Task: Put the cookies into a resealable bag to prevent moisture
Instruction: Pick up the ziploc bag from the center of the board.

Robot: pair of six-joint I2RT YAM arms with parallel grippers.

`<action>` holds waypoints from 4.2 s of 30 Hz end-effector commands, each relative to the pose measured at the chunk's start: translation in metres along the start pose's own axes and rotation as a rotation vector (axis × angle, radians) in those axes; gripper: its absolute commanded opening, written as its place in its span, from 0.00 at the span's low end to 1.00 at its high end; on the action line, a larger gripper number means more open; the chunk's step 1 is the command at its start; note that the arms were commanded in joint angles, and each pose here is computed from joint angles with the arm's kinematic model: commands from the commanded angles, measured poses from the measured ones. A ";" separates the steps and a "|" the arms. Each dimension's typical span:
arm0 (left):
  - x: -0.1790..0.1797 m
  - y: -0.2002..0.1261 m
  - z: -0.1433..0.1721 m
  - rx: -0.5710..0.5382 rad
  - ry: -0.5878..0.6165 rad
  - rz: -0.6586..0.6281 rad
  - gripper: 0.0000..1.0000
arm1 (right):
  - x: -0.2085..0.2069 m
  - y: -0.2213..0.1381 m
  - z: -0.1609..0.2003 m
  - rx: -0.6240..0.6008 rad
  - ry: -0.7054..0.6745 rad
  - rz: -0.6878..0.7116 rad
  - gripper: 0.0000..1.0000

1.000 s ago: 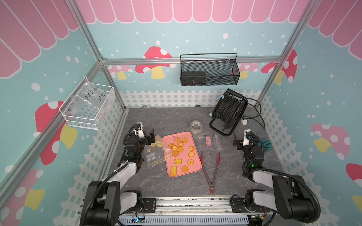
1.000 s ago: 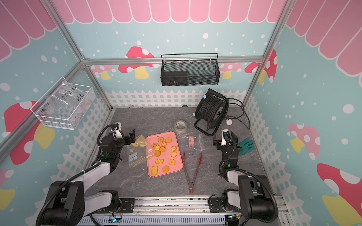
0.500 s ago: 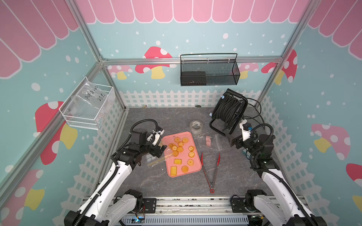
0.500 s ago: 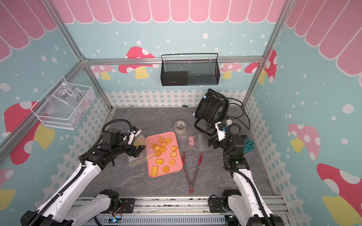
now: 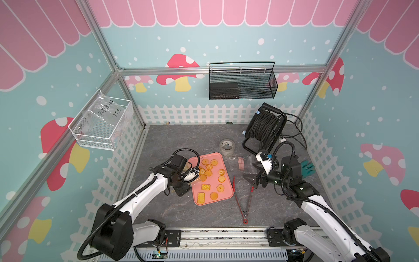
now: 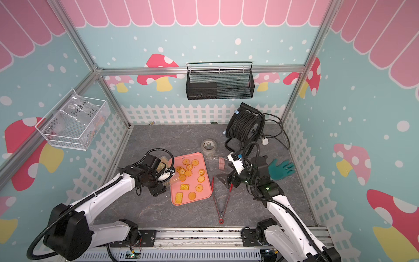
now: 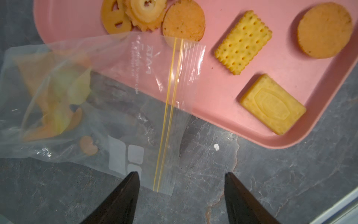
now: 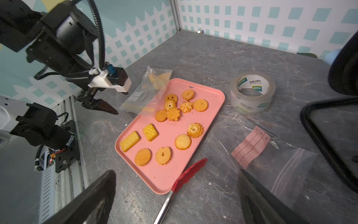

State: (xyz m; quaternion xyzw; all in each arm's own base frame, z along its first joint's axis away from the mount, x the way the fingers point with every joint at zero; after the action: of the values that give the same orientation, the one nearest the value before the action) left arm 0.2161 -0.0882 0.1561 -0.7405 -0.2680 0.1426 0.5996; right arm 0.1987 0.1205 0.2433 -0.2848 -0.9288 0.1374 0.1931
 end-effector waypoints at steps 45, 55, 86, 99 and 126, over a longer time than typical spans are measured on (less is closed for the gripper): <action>0.020 -0.077 -0.051 -0.353 -1.050 0.502 0.00 | 0.049 0.110 -0.025 -0.125 0.291 -0.386 0.85; 0.010 -0.084 -0.042 -0.422 -1.120 0.549 0.00 | 0.090 0.187 -0.005 0.027 0.262 -0.542 0.61; 0.004 -0.085 -0.017 -0.365 -1.128 0.479 0.12 | 0.097 0.206 -0.001 0.066 0.281 -0.597 0.00; -0.002 -0.096 -0.012 -0.428 -1.145 0.536 0.29 | 0.097 0.201 0.001 0.067 0.301 -0.582 0.00; -0.003 -0.091 -0.026 -0.507 -1.125 0.585 0.20 | 0.102 0.205 0.000 0.081 0.329 -0.647 0.00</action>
State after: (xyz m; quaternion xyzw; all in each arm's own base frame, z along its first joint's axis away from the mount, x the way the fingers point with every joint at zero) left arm 0.2022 -0.0955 0.2503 -0.7083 -0.3582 0.5957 0.1225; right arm 0.2201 0.3405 0.1928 -0.0029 -0.9187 0.0663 0.3894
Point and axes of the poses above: each gripper's point midway between its finger pads, its own y axis out along the fingers, its own x axis along the line the jaws close on, z = x × y, the point moved 9 cm from there along -y, back along the fingers, and after that the axes turned 1 degree about y, right-handed, at the moved point
